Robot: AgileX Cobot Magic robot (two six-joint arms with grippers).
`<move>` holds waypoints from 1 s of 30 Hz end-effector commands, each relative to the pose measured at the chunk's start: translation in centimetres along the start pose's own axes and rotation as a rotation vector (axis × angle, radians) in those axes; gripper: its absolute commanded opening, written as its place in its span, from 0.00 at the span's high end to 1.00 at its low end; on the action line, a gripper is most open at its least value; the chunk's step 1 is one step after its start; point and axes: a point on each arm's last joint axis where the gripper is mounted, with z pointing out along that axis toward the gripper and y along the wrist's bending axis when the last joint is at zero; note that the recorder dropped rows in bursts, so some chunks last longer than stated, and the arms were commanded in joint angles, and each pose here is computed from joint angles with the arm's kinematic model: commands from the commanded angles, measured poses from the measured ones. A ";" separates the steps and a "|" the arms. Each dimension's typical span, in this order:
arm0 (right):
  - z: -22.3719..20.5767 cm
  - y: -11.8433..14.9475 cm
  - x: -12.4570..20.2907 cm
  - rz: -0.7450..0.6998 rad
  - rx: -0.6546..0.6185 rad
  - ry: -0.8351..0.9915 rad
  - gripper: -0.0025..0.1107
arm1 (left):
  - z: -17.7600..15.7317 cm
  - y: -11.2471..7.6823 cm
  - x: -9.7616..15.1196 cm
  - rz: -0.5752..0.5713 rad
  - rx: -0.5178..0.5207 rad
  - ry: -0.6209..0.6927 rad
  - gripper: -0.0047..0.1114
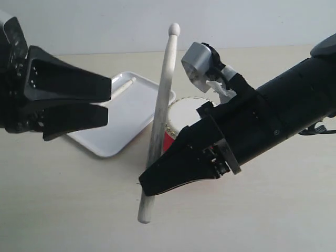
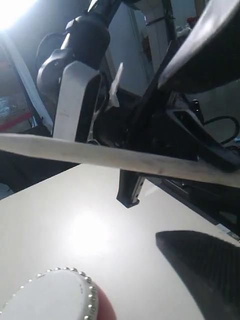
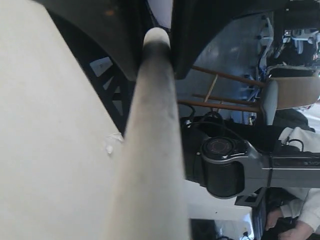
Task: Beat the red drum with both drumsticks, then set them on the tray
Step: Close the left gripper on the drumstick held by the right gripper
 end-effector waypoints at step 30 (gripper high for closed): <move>3.5 2.8 1.1 -0.081 -0.108 0.087 0.98 | -1.0 -1.1 4.0 -0.042 0.002 0.011 0.36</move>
